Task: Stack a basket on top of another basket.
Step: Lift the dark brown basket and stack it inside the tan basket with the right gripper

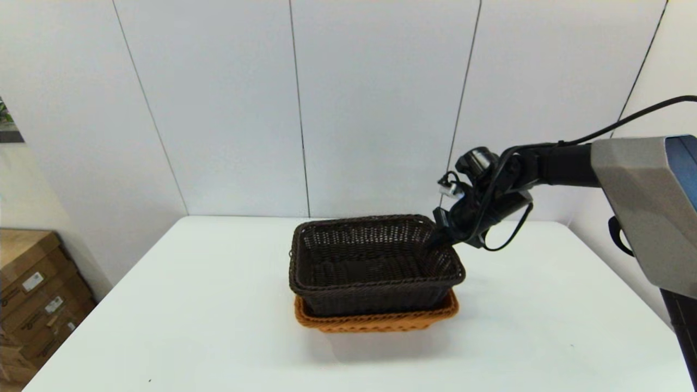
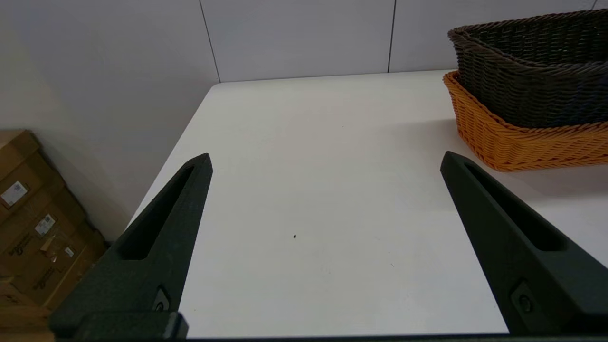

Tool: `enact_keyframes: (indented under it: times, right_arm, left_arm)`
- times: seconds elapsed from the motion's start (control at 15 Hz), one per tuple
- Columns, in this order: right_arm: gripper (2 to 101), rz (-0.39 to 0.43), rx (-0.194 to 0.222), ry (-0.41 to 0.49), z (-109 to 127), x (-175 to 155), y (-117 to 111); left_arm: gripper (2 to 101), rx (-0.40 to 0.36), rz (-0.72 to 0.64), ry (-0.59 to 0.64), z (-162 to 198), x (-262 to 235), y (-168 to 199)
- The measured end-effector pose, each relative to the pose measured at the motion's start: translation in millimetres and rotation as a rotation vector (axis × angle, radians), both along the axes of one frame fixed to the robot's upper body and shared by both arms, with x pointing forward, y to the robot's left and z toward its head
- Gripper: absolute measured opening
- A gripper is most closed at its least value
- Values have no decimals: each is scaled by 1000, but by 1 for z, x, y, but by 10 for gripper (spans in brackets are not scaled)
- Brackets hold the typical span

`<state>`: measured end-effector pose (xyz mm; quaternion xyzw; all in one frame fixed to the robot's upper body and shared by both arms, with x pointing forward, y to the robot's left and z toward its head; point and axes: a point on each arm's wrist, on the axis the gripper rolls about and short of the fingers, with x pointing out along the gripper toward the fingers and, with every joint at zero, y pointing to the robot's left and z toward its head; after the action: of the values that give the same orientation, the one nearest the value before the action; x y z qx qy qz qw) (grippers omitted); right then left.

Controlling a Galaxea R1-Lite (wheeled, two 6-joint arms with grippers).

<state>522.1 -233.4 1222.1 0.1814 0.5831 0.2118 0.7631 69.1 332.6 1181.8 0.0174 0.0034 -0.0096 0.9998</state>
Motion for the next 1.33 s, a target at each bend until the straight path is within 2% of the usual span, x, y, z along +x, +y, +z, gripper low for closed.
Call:
enact_keyframes:
  times: [0.67,1.33]
  right_arm:
    - [150,-38,16,28,-2,1,-2]
    - [150,-41,16,51,-13,5,-2]
  left_arm:
    - [978,0,0,0,0,0,0]
    - [978,0,1,0,0,0,0]
